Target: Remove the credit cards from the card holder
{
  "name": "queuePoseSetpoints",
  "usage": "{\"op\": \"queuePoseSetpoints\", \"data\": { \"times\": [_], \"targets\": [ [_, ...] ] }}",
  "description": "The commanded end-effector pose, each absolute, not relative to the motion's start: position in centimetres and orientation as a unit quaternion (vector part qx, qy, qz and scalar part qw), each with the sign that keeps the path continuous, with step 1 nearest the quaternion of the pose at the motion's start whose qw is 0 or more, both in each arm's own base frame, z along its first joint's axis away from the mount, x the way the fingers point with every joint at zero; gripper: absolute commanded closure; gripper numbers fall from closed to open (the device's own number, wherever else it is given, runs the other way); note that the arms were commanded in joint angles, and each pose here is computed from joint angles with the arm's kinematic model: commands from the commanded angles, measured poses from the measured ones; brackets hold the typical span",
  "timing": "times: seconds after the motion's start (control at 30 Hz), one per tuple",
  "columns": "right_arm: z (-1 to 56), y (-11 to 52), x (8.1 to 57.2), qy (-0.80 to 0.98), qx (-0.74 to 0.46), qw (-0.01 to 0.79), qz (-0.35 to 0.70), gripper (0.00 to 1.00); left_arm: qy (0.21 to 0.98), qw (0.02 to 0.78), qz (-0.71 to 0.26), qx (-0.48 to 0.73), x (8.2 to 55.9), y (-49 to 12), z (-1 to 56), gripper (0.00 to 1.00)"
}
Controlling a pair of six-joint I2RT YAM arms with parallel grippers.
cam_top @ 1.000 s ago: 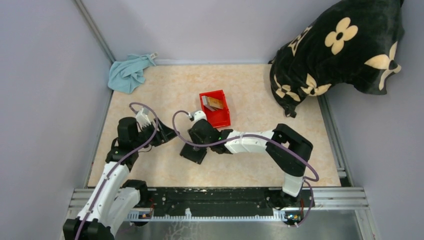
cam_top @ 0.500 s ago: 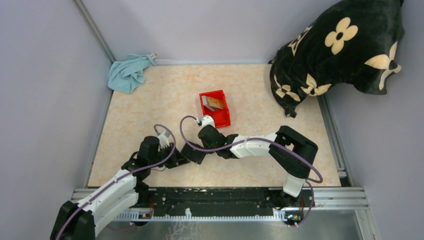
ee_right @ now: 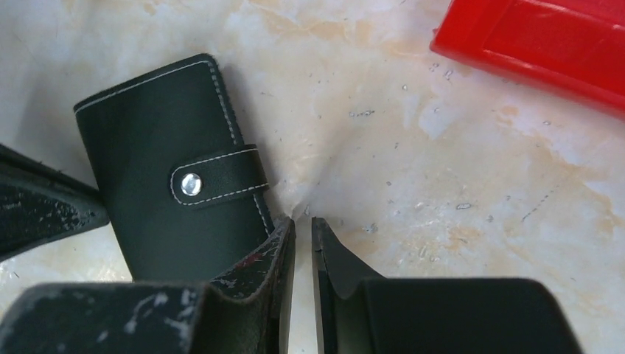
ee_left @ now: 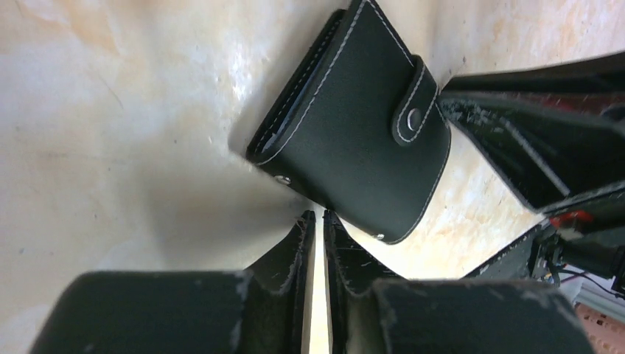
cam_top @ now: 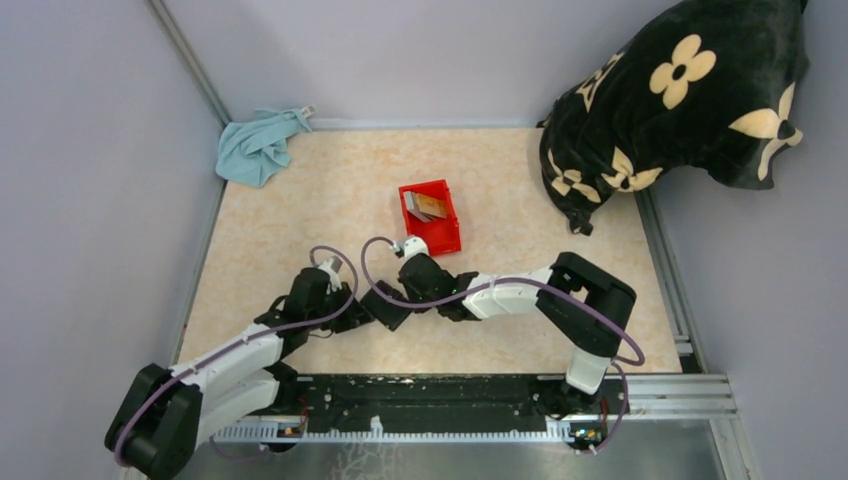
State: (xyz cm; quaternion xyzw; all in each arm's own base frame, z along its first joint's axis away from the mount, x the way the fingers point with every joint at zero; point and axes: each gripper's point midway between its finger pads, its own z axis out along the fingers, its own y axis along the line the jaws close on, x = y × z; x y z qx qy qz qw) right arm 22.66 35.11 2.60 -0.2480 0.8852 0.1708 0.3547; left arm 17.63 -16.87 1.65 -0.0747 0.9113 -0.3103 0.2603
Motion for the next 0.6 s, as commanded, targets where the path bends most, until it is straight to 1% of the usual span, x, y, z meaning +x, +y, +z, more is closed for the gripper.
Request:
{"op": "queuePoseSetpoints", "data": {
  "times": [0.0, 0.17, 0.23, 0.43, 0.47, 0.5, 0.57],
  "targets": [
    [4.0, 35.9, 21.1, 0.875, -0.260, 0.357, 0.199, 0.85, 0.926, 0.272, -0.250, -0.081, 18.7, -15.3, 0.4, 0.83],
    [3.3, 35.9, 18.7, 0.874, -0.278, 0.342, 0.205, 0.83, 0.922, 0.288, -0.244, -0.083, 19.9, -15.4, 1.4, 0.81],
    [4.7, 36.0, 18.1, 0.868, -0.275, 0.349, 0.220, 0.83, 0.921, 0.295, -0.242, -0.081, 20.3, -15.4, 1.8, 0.80],
    [6.6, 35.9, 18.5, 0.864, -0.266, 0.366, 0.220, 0.81, 0.921, 0.298, -0.241, -0.073, 20.7, -15.6, 2.5, 0.71],
    [6.9, 35.9, 18.7, 0.862, -0.269, 0.371, 0.216, 0.81, 0.920, 0.299, -0.243, -0.072, 20.7, -15.6, 2.6, 0.68],
    [7.3, 36.1, 18.9, 0.860, -0.272, 0.375, 0.215, 0.81, 0.919, 0.300, -0.246, -0.073, 20.6, -15.6, 2.7, 0.63],
    [8.1, 36.6, 19.3, 0.854, -0.277, 0.384, 0.214, 0.77, 0.916, 0.304, -0.251, -0.079, 20.5, -15.6, 3.1, 0.48]
  ]
}}
